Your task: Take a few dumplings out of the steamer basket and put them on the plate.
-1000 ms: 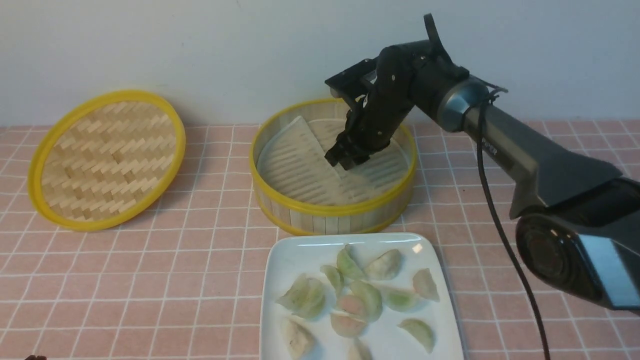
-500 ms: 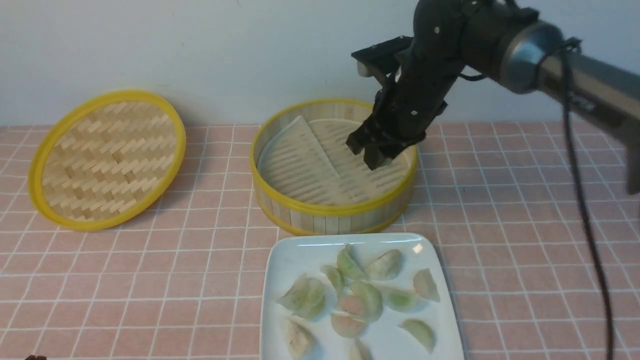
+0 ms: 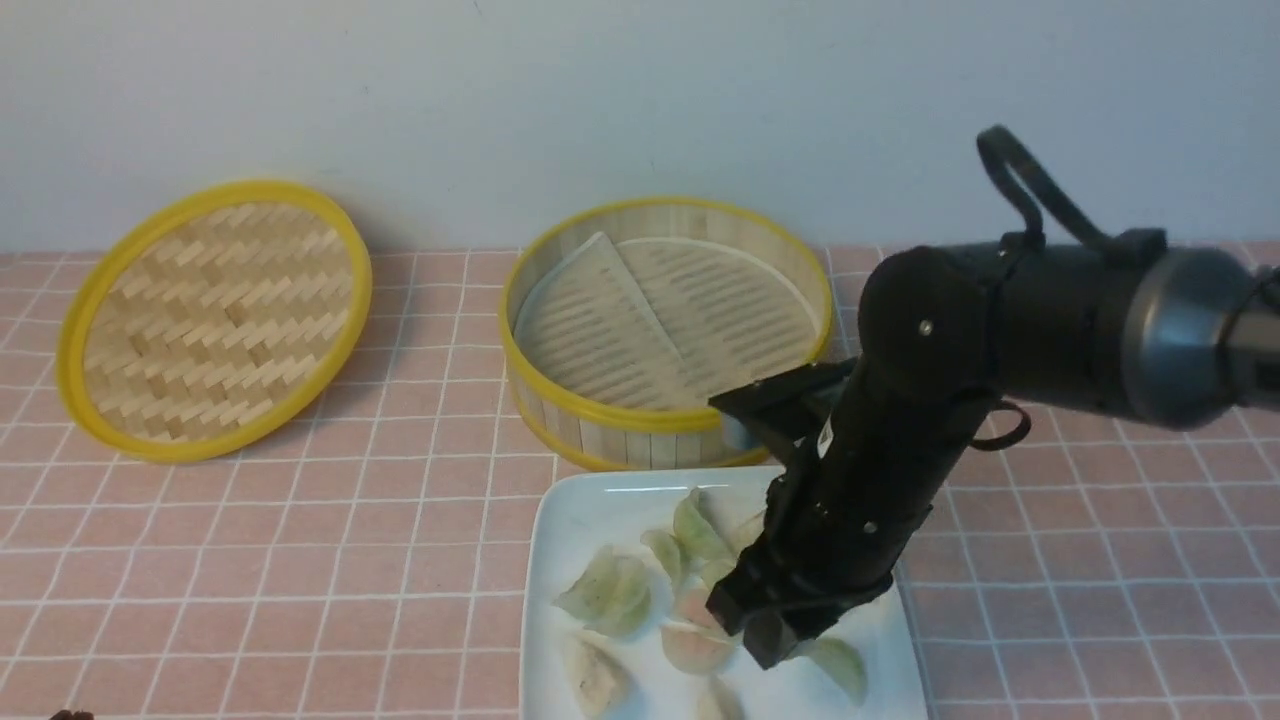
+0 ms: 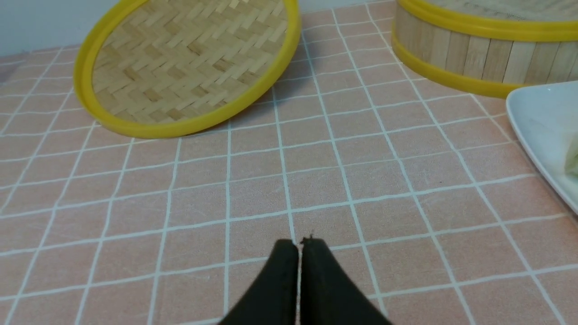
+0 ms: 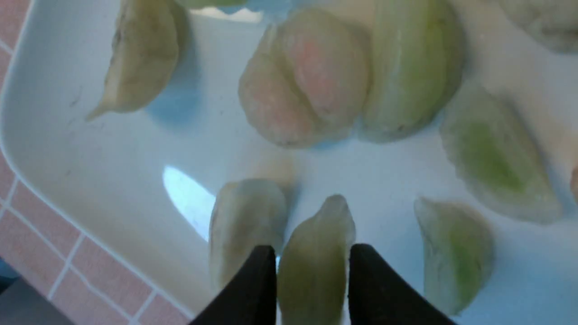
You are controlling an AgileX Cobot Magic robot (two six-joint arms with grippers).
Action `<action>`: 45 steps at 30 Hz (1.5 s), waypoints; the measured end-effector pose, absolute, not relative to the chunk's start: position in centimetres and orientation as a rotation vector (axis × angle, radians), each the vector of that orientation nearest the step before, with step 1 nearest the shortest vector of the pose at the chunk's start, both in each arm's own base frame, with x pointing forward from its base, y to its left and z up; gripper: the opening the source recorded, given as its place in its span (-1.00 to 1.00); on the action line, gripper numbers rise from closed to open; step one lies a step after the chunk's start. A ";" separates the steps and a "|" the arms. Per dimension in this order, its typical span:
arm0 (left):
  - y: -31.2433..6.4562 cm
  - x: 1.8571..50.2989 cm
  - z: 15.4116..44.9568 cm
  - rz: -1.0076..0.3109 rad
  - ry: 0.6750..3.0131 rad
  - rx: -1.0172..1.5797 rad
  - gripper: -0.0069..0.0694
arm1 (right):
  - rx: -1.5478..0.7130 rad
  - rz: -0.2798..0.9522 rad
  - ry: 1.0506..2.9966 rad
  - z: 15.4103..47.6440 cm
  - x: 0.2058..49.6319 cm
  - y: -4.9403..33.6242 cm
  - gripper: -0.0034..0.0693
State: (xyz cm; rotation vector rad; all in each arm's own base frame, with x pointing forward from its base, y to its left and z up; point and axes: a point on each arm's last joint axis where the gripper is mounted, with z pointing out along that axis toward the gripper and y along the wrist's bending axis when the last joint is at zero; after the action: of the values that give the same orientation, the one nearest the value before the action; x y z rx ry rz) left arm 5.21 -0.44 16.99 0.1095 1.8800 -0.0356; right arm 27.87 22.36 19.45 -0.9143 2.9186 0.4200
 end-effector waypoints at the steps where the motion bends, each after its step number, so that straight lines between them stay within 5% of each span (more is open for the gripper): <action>1: -0.4 5.2 17.0 -0.036 1.880 0.109 -0.84 | -0.914 0.418 2.914 19.5 27.9 22.4 -0.26; 7: -0.4 5.2 17.0 -0.036 1.880 0.109 -0.84 | -0.843 0.399 2.940 19.4 28.2 22.4 0.40; 10: -0.4 5.2 17.0 -0.036 1.880 0.109 -0.84 | -0.866 0.382 2.978 20.4 28.1 22.4 0.46; 14: -0.4 5.2 17.0 -0.036 1.880 0.109 -0.84 | -0.827 0.372 2.931 24.5 27.8 21.9 0.02; 18: -0.4 5.2 17.0 -0.036 1.880 0.109 -0.84 | -0.717 0.398 2.717 32.8 24.4 19.0 -0.75; 22: -0.4 5.2 17.0 -0.036 1.880 0.109 -0.84 | -0.603 0.457 2.393 39.9 18.8 14.4 -0.92; 26: -0.4 5.2 17.0 -0.036 1.880 0.109 -0.84 | -0.492 0.508 2.080 42.7 12.7 9.4 -0.94; 31: -0.4 5.2 17.0 -0.036 1.880 0.109 -0.84 | -0.384 0.516 1.723 40.7 6.3 4.0 -0.95; 38: -0.4 5.2 17.0 -0.036 1.880 0.109 -0.84 | -0.237 0.562 1.633 33.5 3.6 1.4 -0.95; 45: -0.4 5.2 17.0 -0.036 1.880 0.109 -0.84 | -0.205 0.613 1.528 30.4 2.0 0.3 -0.95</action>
State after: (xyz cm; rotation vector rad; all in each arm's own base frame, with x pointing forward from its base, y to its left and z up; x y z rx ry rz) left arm 5.21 -0.44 16.99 0.1095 1.8800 -0.0356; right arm 1.99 0.31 30.42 -0.2054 1.5276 0.6135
